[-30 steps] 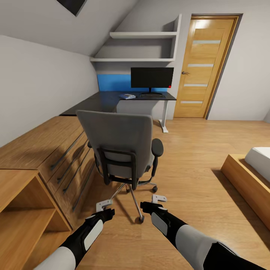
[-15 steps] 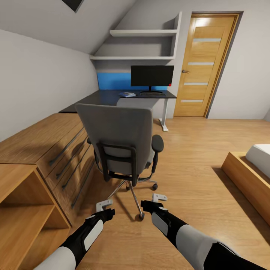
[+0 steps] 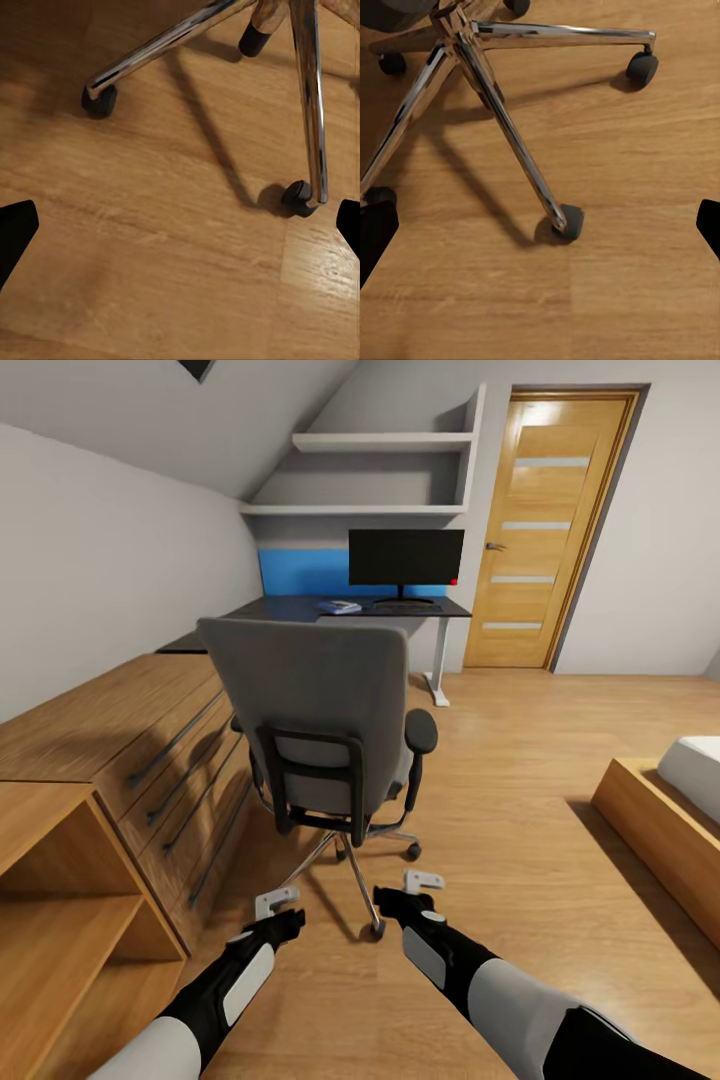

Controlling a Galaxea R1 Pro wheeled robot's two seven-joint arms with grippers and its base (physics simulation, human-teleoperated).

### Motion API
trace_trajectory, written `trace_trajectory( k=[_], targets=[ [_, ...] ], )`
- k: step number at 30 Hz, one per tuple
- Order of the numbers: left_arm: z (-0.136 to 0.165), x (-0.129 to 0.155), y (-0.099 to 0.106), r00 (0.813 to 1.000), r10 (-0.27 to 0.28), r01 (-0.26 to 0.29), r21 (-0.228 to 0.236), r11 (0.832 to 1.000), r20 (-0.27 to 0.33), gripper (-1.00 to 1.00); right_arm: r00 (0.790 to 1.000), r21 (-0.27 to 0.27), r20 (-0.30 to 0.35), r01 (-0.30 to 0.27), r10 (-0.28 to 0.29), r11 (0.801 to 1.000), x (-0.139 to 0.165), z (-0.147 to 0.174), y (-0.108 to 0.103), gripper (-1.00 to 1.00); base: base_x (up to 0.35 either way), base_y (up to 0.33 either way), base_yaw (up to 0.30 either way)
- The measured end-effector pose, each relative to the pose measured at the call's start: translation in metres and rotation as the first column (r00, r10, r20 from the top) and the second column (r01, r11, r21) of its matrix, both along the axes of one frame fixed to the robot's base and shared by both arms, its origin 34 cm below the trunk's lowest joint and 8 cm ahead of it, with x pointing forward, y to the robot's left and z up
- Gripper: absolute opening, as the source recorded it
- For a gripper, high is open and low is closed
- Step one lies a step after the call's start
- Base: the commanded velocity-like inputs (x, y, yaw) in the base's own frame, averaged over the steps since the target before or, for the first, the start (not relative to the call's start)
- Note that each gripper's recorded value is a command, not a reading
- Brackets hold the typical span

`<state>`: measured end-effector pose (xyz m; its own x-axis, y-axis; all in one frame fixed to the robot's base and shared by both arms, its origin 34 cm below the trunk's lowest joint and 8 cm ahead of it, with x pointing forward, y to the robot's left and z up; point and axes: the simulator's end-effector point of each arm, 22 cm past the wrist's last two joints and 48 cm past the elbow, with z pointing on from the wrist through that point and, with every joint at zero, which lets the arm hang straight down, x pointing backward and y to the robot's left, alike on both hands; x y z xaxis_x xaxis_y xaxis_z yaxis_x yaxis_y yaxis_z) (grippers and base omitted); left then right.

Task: In the bedroom, organize the workspace by keeping the computer under the desk, ensuring the monitor is on the desk, placing the keyboard on the desk next to the monitor, placing the mouse on the desk next to the keyboard, moving the folder from the swivel chair onto the desk next to the mouse, stacking the notebook on top of the folder with the pen on top of the notebook, and positioning the swivel chair next to the desk.

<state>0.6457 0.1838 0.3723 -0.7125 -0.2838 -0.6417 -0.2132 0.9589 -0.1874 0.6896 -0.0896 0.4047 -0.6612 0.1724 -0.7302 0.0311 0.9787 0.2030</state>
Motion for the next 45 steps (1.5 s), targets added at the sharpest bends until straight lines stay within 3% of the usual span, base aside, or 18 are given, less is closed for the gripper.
trace_trajectory(
  k=[3, 8, 11, 17, 21, 28, 29, 35, 45],
  targets=[
    [0.012, 0.014, -0.002, 0.997, 0.014, -0.013, -0.014, 1.000, 0.072, 1.00, 0.999, 0.001, 0.029, -0.022, 0.022, 1.000, 0.005, 0.004, 0.009, 1.00, 0.000, 0.000, 0.000],
    [0.015, 0.021, -0.007, 0.994, 0.014, -0.011, -0.029, 1.000, 0.106, 1.00, 0.998, 0.010, 0.054, -0.041, 0.040, 0.999, 0.007, 0.005, 0.020, 1.00, 0.000, 0.000, 0.000],
    [0.005, 0.016, -0.006, 0.997, 0.000, 0.002, -0.030, 1.000, 0.072, 1.00, 0.996, 0.011, 0.065, -0.055, 0.054, 0.998, 0.009, 0.007, 0.028, 1.00, 0.000, 0.000, 0.000],
    [-0.003, 0.012, 0.015, 1.000, -0.014, 0.014, -0.039, 0.999, -0.013, 1.00, 0.997, 0.013, 0.023, -0.081, 0.080, 0.997, 0.001, -0.008, 0.034, 1.00, 0.000, 0.000, 0.000],
    [-0.003, 0.012, 0.016, 0.999, -0.023, 0.021, -0.061, 0.998, -0.029, 1.00, 0.996, 0.010, 0.015, -0.091, 0.091, 0.996, -0.003, -0.018, 0.037, 1.00, 0.000, 0.000, 0.000],
    [-0.011, 0.009, 0.021, 0.999, -0.006, 0.004, -0.055, 0.998, -0.035, 1.00, 0.994, 0.008, 0.016, -0.105, 0.105, 0.994, -0.004, -0.019, 0.042, 1.00, 0.000, 0.000, 0.000],
    [-0.023, 0.005, 0.032, 0.999, 0.026, -0.027, -0.041, 0.999, -0.032, 1.00, 0.989, -0.019, 0.059, -0.133, 0.134, 0.991, -0.001, -0.013, 0.047, 1.00, 0.000, 0.000, 0.000],
    [-0.040, -0.007, 0.039, 0.997, 0.038, -0.040, -0.025, 0.999, -0.066, 1.00, 0.976, -0.051, 0.147, -0.152, 0.158, 0.987, 0.006, 0.001, 0.052, 1.00, 0.000, 0.000, 0.000],
    [-0.044, -0.010, 0.039, 0.997, 0.037, -0.039, -0.022, 0.999, -0.074, 1.00, 0.971, -0.051, 0.169, -0.161, 0.167, 0.986, 0.007, 0.004, 0.054, 1.00, 0.008, 0.000, 0.000]
  ],
)
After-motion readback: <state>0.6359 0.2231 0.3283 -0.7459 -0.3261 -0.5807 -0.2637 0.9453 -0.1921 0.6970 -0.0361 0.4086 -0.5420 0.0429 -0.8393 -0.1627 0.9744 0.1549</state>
